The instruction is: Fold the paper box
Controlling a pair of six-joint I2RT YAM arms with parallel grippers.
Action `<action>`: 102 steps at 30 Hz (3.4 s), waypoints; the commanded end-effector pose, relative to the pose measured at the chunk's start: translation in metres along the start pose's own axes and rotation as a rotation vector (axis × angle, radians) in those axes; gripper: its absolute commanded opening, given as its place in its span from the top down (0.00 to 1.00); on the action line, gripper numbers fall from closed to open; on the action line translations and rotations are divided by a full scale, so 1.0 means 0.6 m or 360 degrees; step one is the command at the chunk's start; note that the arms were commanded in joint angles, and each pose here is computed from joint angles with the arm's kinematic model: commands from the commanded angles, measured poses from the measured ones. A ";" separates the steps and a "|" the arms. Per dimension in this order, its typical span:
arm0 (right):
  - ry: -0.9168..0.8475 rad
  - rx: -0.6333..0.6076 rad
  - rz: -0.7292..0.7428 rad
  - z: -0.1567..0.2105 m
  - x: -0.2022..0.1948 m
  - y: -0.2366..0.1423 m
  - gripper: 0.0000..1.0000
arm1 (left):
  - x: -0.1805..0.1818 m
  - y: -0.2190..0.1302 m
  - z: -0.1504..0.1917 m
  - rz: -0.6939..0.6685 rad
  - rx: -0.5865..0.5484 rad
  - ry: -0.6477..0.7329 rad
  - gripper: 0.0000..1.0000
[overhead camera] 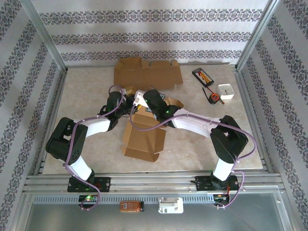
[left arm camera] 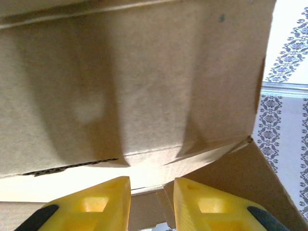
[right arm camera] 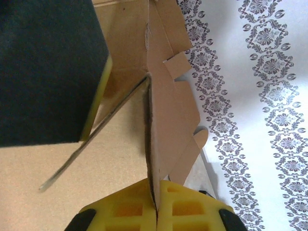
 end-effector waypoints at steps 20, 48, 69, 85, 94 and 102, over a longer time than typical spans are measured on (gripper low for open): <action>0.0137 -0.0013 0.0120 0.034 -0.069 -0.015 0.97 | 0.029 -0.201 0.010 -0.0496 -0.0249 0.1258 0.61; 0.0135 -0.0043 0.0047 0.023 -0.040 -0.019 0.97 | 0.079 -0.041 0.017 -0.0383 0.0069 0.1341 0.56; 0.0136 -0.0015 0.0052 0.025 -0.037 -0.018 0.97 | 0.092 0.006 0.090 -0.0090 0.0237 0.1208 0.73; 0.0097 -0.0015 0.0101 0.032 -0.056 -0.038 0.97 | -0.028 -0.168 -0.051 -0.0440 -0.0110 0.1570 0.46; 0.0076 -0.0056 0.0061 0.028 -0.052 -0.044 0.97 | -0.050 -0.145 -0.048 -0.0364 0.0589 0.2038 0.27; 0.0073 -0.0042 0.0052 0.020 -0.057 -0.039 0.97 | -0.030 -0.068 -0.097 -0.0340 0.0643 0.2100 0.29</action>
Point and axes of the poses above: each hand's point on the last joint's axis, 136 mm out from that joint toward the fingers, its own y axis out along the fingers, its own x axis along the line the jaws close on, z = x × y, the point moved 2 cm from there along -y, back along the fingers, and after that the axes turned 3 degrees about y, right-handed, at the moved point
